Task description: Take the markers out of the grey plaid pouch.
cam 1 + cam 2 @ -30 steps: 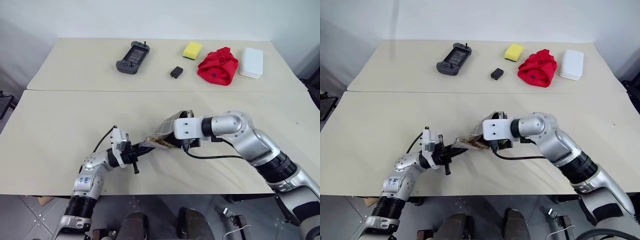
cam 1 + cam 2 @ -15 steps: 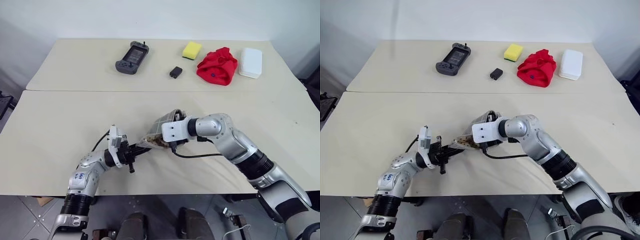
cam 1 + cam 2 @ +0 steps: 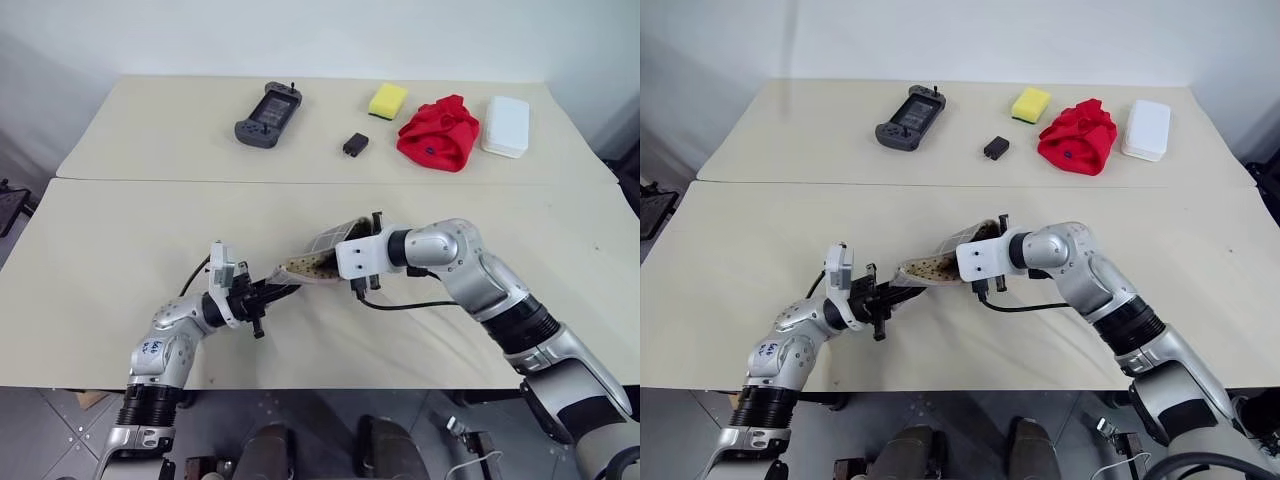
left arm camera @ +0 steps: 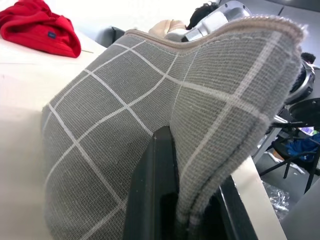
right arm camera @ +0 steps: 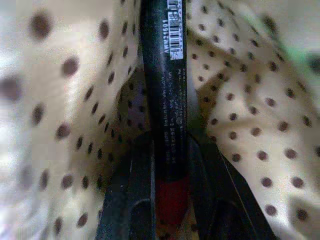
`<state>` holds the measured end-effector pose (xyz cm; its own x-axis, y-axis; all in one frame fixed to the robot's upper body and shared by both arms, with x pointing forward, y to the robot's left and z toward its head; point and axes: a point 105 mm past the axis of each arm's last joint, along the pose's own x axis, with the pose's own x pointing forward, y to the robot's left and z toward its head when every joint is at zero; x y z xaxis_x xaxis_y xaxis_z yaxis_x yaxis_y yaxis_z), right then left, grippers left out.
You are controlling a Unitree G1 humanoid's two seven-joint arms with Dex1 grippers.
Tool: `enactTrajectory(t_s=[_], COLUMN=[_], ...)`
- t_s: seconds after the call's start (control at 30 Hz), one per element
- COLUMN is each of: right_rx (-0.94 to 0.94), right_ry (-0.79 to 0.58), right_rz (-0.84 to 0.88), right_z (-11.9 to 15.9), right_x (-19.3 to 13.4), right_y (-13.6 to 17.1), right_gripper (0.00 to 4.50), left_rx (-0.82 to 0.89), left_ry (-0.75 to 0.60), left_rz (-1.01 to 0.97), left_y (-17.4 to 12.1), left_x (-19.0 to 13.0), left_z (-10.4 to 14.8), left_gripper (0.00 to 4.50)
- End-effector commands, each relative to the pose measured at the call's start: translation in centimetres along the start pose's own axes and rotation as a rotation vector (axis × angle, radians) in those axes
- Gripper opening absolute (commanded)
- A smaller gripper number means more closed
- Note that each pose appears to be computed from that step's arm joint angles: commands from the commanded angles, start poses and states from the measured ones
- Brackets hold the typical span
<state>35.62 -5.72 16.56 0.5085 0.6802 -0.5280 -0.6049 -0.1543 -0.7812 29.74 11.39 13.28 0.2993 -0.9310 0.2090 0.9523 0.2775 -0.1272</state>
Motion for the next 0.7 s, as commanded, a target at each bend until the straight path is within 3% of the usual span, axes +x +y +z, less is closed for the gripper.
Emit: enactTrajectory(t_s=[0.03,0.33,0.43,0.53,0.7], right_rx=[0.032,0.153,0.206,0.349,0.508], right_ry=[-0.039,-0.341,-0.394,-0.566,-0.697], right_rz=[-0.088,-0.047,-0.105,-0.075,-0.036], right_z=[-0.5,0.2,0.0,1.2,3.1], right_x=[-3.3,-6.8,-7.6,-9.7,-12.5], right_y=[-2.1,-0.8,-1.4,-1.5,-2.1], right_gripper=[0.54,0.54,0.54,0.54,0.54], left_rx=[0.025,-0.030,-0.047,-0.084,-0.175], left_ry=[-0.028,-0.028,-0.022,-0.053,-0.085], left_rz=[-0.017,-0.073,-0.102,-0.138,-0.216], left_y=[-0.3,-0.8,-1.0,-1.1,-1.7], left_x=[-0.8,-0.4,-0.2,0.6,1.4], left_z=[1.3,1.3,1.2,1.7,2.4], left_gripper=[0.00,0.00,0.00,0.00,0.00])
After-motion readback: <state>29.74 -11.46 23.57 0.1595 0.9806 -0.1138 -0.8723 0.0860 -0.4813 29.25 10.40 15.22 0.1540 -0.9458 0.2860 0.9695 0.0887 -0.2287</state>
